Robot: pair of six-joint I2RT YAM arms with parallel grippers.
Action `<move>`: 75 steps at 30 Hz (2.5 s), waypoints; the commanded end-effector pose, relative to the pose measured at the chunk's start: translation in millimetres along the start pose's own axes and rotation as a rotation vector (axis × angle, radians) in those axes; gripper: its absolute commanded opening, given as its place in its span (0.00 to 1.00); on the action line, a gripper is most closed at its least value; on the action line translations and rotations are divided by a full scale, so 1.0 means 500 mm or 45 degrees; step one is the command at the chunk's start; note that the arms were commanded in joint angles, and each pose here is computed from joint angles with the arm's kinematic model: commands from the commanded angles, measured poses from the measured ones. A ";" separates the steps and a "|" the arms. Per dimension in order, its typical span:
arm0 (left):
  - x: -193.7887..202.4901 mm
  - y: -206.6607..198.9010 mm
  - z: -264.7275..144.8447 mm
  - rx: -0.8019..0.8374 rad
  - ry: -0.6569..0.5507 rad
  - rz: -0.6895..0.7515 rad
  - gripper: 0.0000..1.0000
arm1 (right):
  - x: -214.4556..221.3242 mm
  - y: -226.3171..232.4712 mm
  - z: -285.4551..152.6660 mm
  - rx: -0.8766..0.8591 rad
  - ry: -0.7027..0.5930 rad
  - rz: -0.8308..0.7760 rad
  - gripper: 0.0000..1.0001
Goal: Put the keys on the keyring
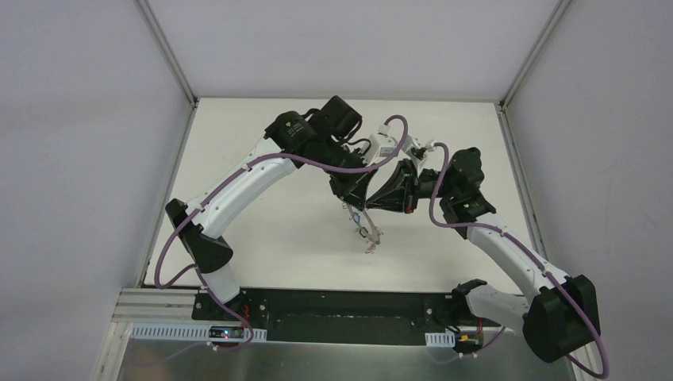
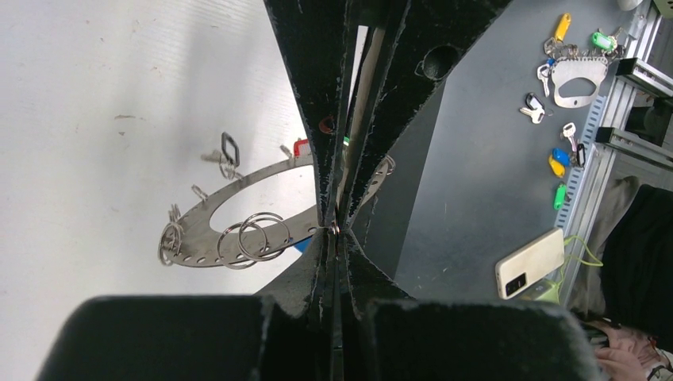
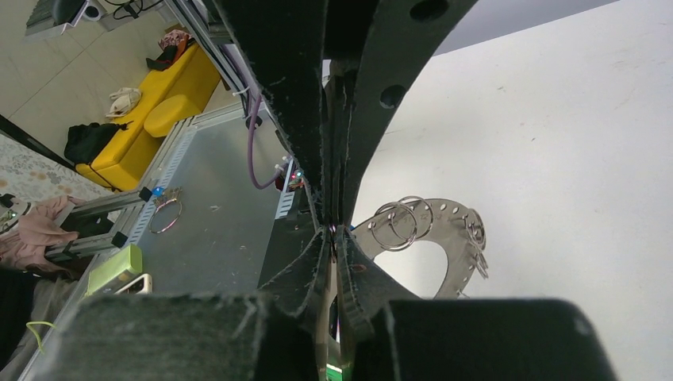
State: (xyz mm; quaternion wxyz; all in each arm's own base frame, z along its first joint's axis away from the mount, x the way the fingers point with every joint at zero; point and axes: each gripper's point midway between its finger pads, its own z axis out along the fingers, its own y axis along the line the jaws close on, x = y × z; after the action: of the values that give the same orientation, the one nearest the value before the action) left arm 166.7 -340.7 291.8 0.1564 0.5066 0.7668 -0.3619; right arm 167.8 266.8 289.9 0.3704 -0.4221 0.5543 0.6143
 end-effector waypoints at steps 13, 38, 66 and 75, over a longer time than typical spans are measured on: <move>-0.012 -0.015 -0.012 0.001 -0.045 0.035 0.00 | -0.009 0.020 0.001 -0.057 0.002 -0.078 0.09; -0.013 -0.025 -0.025 0.019 -0.083 0.094 0.00 | -0.028 0.017 -0.009 -0.017 -0.021 -0.091 0.00; -0.052 0.008 -0.072 -0.031 -0.494 0.446 0.41 | -0.101 0.013 -0.038 0.052 -0.217 -0.062 0.00; -0.063 0.012 -0.052 0.018 -0.492 0.454 0.46 | -0.103 0.013 -0.038 0.041 -0.241 -0.048 0.00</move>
State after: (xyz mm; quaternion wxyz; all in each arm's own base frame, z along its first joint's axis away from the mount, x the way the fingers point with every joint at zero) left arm 189.3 -332.4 315.1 0.3414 0.5429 0.6520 -0.4043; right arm 183.9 250.0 325.7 0.4083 -0.3587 0.5459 0.6377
